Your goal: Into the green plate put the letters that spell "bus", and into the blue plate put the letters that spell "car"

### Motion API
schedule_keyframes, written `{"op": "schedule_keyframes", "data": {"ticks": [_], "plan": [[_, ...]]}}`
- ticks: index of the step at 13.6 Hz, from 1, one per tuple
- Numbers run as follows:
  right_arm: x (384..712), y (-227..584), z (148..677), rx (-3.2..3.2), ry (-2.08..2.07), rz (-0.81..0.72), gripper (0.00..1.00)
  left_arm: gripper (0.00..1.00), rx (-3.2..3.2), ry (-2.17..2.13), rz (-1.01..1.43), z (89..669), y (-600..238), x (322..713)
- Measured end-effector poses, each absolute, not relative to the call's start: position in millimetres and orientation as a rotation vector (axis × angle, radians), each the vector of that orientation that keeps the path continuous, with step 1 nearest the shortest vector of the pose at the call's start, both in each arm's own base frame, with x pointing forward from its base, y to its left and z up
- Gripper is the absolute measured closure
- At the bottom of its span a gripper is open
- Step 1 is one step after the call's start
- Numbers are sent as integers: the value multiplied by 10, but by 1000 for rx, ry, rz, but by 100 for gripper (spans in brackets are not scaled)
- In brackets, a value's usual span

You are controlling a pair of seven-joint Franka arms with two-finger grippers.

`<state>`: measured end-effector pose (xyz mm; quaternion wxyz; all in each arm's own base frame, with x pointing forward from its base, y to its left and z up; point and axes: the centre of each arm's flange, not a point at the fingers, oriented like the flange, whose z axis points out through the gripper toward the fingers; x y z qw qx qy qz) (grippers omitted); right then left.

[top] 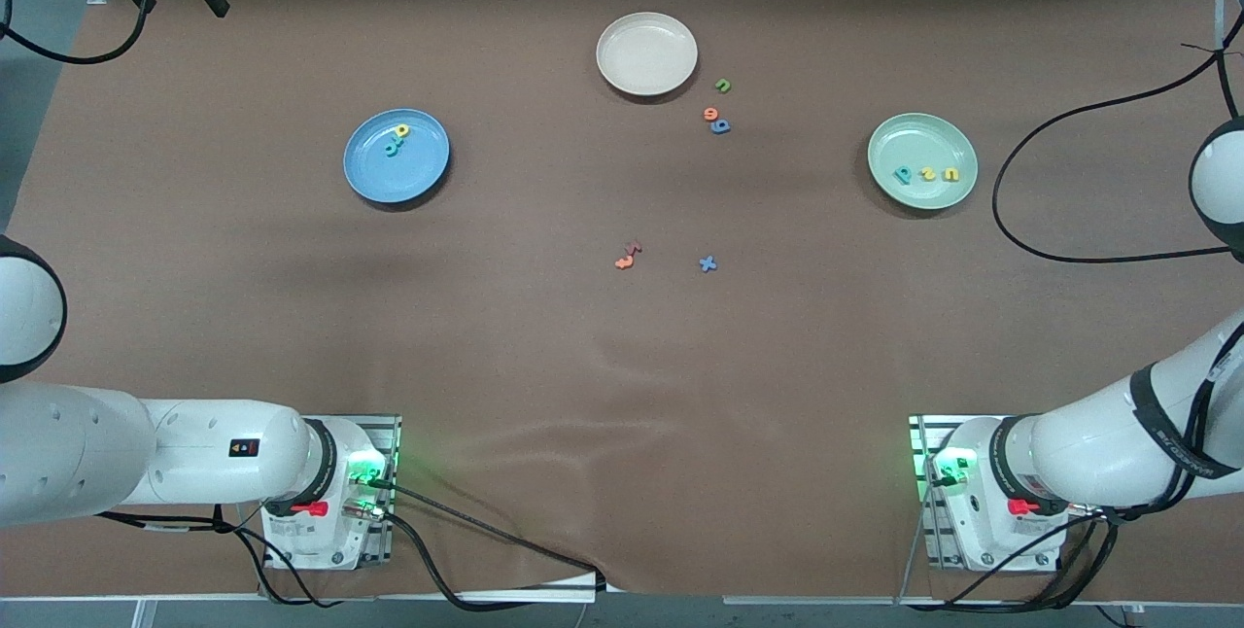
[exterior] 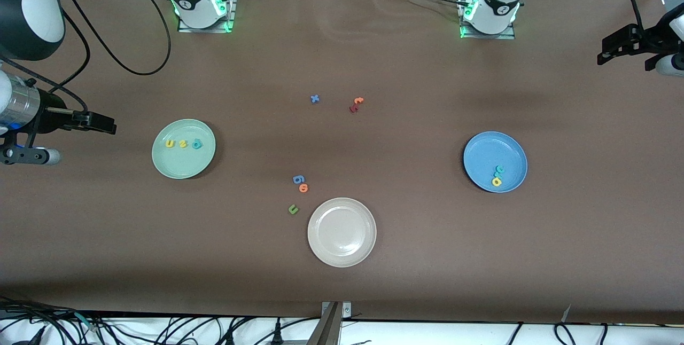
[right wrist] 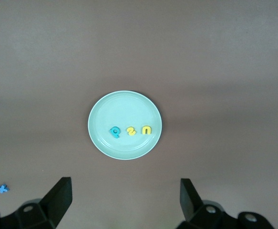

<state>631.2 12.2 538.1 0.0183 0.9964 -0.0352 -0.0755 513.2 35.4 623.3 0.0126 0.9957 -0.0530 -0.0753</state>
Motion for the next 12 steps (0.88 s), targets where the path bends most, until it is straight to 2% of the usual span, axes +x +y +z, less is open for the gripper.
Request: {"op": "schedule_keyframes", "data": {"ticks": [12], "plan": [[6313, 113, 5382, 3094, -112, -233, 0, 0, 3116, -164, -155, 6274, 368, 5208]]}}
